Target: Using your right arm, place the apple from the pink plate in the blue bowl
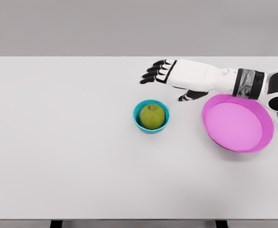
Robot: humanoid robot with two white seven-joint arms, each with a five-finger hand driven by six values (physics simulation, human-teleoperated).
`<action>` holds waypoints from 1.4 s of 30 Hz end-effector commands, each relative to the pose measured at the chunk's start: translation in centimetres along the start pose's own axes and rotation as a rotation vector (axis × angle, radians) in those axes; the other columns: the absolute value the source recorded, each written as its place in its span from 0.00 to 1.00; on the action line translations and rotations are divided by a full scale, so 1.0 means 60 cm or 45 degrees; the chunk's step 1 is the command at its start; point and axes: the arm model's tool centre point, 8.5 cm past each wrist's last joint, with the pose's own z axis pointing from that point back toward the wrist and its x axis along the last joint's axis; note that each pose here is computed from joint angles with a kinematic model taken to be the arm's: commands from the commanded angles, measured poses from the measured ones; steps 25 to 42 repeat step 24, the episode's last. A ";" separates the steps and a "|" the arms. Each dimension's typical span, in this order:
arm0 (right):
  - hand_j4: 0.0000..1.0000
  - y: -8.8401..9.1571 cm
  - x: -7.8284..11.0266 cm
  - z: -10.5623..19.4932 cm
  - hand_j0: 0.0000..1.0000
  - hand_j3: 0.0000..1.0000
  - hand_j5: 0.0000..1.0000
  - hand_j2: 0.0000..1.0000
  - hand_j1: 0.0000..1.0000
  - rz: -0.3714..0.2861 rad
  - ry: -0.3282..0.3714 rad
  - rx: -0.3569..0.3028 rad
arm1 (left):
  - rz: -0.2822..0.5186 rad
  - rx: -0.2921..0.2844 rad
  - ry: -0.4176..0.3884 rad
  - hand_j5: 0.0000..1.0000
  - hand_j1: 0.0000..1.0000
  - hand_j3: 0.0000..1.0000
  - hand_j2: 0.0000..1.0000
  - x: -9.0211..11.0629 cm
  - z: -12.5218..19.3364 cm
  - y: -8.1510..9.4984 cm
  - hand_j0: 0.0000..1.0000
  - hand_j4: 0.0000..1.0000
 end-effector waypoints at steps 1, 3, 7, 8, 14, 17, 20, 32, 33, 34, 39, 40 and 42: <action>1.00 -0.040 -0.021 0.066 1.00 1.00 1.00 1.00 1.00 0.042 0.097 -0.055 | -0.001 0.000 -0.001 1.00 1.00 1.00 1.00 0.000 0.000 0.000 1.00 1.00; 1.00 -0.037 -0.042 0.122 1.00 1.00 1.00 1.00 1.00 0.028 0.205 -0.066 | 0.001 0.000 0.001 1.00 1.00 1.00 1.00 0.000 0.000 0.000 1.00 1.00; 1.00 -0.006 -0.070 0.268 1.00 1.00 1.00 1.00 1.00 -0.080 0.493 -0.251 | -0.001 0.000 0.001 1.00 1.00 1.00 1.00 0.000 0.000 0.000 1.00 1.00; 1.00 -0.002 -0.066 0.278 1.00 1.00 1.00 1.00 1.00 -0.082 0.510 -0.267 | 0.001 0.000 -0.001 1.00 1.00 1.00 1.00 0.000 0.000 0.000 1.00 1.00; 1.00 0.033 -0.062 0.276 1.00 1.00 1.00 1.00 1.00 -0.139 0.512 -0.232 | 0.001 0.000 -0.001 1.00 1.00 1.00 1.00 0.000 0.000 0.000 1.00 1.00; 1.00 0.055 -0.057 0.258 1.00 1.00 1.00 1.00 1.00 -0.181 0.485 -0.228 | 0.001 0.000 -0.001 1.00 1.00 1.00 1.00 0.000 0.000 0.000 1.00 1.00; 1.00 0.059 -0.056 0.254 1.00 1.00 1.00 1.00 1.00 -0.191 0.479 -0.228 | 0.001 0.000 -0.001 1.00 1.00 1.00 1.00 0.000 0.000 0.000 1.00 1.00; 1.00 0.064 -0.055 0.247 1.00 1.00 1.00 1.00 1.00 -0.201 0.471 -0.230 | -0.003 0.002 0.001 1.00 1.00 1.00 1.00 0.000 0.000 0.000 1.00 1.00; 1.00 0.064 -0.055 0.247 1.00 1.00 1.00 1.00 1.00 -0.201 0.471 -0.230 | -0.003 0.002 0.001 1.00 1.00 1.00 1.00 0.000 0.000 0.000 1.00 1.00; 1.00 0.064 -0.055 0.247 1.00 1.00 1.00 1.00 1.00 -0.201 0.471 -0.230 | -0.003 0.002 0.001 1.00 1.00 1.00 1.00 0.000 0.000 0.000 1.00 1.00; 1.00 0.064 -0.055 0.247 1.00 1.00 1.00 1.00 1.00 -0.201 0.471 -0.230 | -0.003 0.002 0.001 1.00 1.00 1.00 1.00 0.000 0.000 0.000 1.00 1.00; 1.00 0.064 -0.055 0.247 1.00 1.00 1.00 1.00 1.00 -0.201 0.471 -0.230 | -0.003 0.002 0.001 1.00 1.00 1.00 1.00 0.000 0.000 0.000 1.00 1.00; 1.00 0.064 -0.055 0.247 1.00 1.00 1.00 1.00 1.00 -0.201 0.471 -0.230 | -0.003 0.002 0.001 1.00 1.00 1.00 1.00 0.000 0.000 0.000 1.00 1.00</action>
